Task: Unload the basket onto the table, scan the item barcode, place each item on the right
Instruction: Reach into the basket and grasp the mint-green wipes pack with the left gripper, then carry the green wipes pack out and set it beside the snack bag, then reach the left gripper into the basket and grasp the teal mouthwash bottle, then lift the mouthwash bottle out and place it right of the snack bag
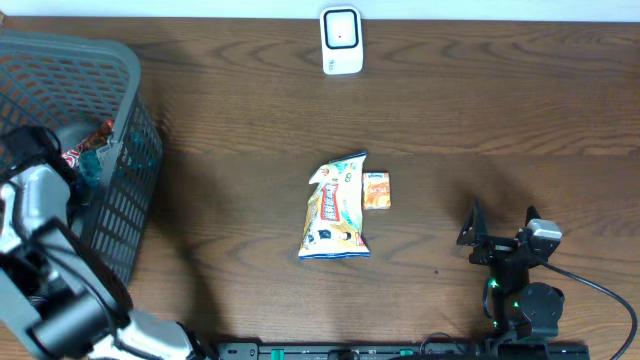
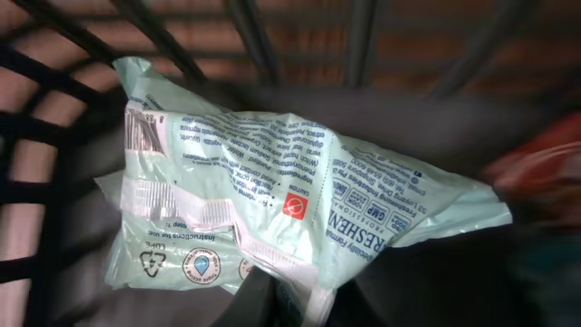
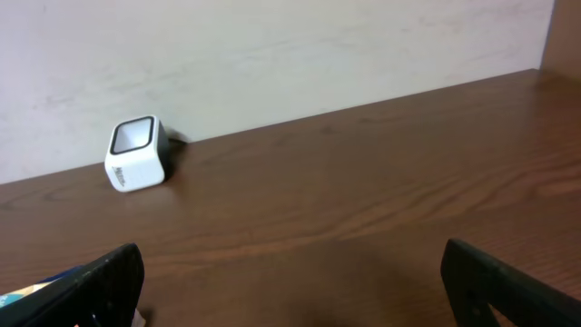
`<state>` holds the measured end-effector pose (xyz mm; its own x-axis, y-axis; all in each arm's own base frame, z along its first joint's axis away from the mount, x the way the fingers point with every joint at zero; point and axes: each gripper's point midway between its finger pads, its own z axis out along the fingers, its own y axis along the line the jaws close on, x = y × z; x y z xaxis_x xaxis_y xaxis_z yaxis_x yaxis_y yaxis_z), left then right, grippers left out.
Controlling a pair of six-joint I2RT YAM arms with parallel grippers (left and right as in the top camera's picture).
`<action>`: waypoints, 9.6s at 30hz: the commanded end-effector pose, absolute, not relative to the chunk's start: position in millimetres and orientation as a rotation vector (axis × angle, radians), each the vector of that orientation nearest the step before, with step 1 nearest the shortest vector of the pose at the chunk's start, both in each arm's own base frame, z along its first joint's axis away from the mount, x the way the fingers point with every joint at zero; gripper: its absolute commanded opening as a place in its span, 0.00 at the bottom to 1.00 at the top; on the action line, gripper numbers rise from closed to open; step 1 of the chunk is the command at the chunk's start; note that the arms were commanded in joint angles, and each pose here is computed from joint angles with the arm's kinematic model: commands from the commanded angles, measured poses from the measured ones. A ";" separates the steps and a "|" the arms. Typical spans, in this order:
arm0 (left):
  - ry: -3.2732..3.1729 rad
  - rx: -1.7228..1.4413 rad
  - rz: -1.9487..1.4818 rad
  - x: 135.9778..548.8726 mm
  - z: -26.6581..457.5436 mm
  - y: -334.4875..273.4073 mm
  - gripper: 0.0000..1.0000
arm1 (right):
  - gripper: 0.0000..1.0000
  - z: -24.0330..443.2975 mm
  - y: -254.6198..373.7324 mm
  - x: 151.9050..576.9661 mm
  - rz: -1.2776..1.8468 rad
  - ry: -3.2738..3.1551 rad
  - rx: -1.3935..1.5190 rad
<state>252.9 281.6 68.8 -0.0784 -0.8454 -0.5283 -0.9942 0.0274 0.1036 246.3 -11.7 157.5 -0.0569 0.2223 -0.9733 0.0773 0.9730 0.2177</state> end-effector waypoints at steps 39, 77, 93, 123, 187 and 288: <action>2.087 -0.002 -0.869 292.3 336.0 -137.7 0.07 | 0.99 156.0 -10.1 246.3 0.130 1.634 0.233; 2.834 0.217 -0.611 320.6 101.6 -218.2 0.88 | 0.99 156.0 -10.1 246.3 0.131 1.634 0.233; 1.724 0.675 -0.474 290.3 411.7 -185.9 0.98 | 0.99 156.0 -10.1 246.3 0.130 1.634 0.233; 1.498 -1.756 0.322 249.2 278.9 248.6 0.98 | 0.99 156.0 -10.1 246.3 0.130 1.634 0.233; 2.030 -2.220 -0.233 347.4 2.1 211.2 0.50 | 0.99 156.0 -10.1 246.3 0.130 1.634 0.233; 2.757 -0.445 -1.079 343.5 145.3 -317.2 0.48 | 0.99 155.8 -10.1 246.4 0.130 1.635 0.233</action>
<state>350.5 -294.8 151.8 -0.9272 -0.3733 -0.0305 -0.2565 0.6922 -0.6746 246.3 -11.7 157.5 -0.0569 0.2223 -0.9733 0.0773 0.9730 0.2177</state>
